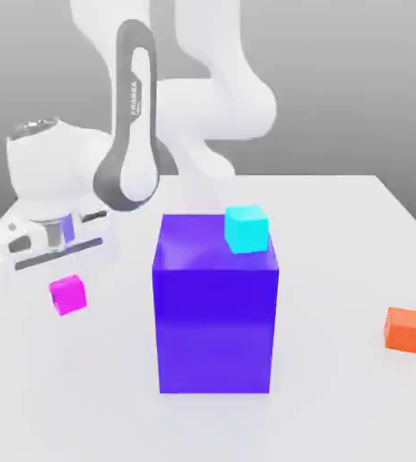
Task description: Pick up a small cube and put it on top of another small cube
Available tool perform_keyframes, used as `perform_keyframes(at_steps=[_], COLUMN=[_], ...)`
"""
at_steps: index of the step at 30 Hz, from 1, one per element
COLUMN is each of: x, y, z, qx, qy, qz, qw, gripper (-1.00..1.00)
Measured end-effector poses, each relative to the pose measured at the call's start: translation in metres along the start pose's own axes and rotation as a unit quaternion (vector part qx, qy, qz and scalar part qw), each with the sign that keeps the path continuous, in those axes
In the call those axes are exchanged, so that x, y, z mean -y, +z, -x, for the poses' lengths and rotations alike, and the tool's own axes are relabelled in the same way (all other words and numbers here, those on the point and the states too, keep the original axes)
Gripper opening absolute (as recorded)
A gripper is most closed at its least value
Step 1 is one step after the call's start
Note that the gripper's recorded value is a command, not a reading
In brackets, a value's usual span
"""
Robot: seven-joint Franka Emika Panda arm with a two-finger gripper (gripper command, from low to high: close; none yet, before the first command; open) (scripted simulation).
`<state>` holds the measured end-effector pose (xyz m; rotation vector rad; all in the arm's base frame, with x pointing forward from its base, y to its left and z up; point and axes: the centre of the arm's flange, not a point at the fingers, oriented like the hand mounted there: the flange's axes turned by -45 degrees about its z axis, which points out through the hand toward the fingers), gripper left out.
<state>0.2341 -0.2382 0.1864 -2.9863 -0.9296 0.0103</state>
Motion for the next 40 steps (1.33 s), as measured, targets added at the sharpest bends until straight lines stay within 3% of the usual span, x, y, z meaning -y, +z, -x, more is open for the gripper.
perform_keyframes(at_steps=[5,14,23,31,34,35,40], x=[0.002,-0.097,-0.178,-0.225,-0.231,-0.231,-0.231], y=[-0.007,-0.041,-0.062,-0.063,-0.025,-0.009,-0.009], z=[-0.003,-0.033,-0.1,-0.183,-0.195,-0.196,-0.196], qx=[0.003,0.041,0.029,-0.002,-0.006,-0.006,-0.006], qy=[0.01,0.215,0.414,0.566,0.583,0.584,0.584], qz=[0.008,0.045,0.055,0.014,0.006,0.005,0.005], qw=[1.0,0.975,0.908,0.824,0.812,0.812,0.812], gripper=[-1.0,-1.0,-1.0,-1.0,-1.0,1.0,1.0])
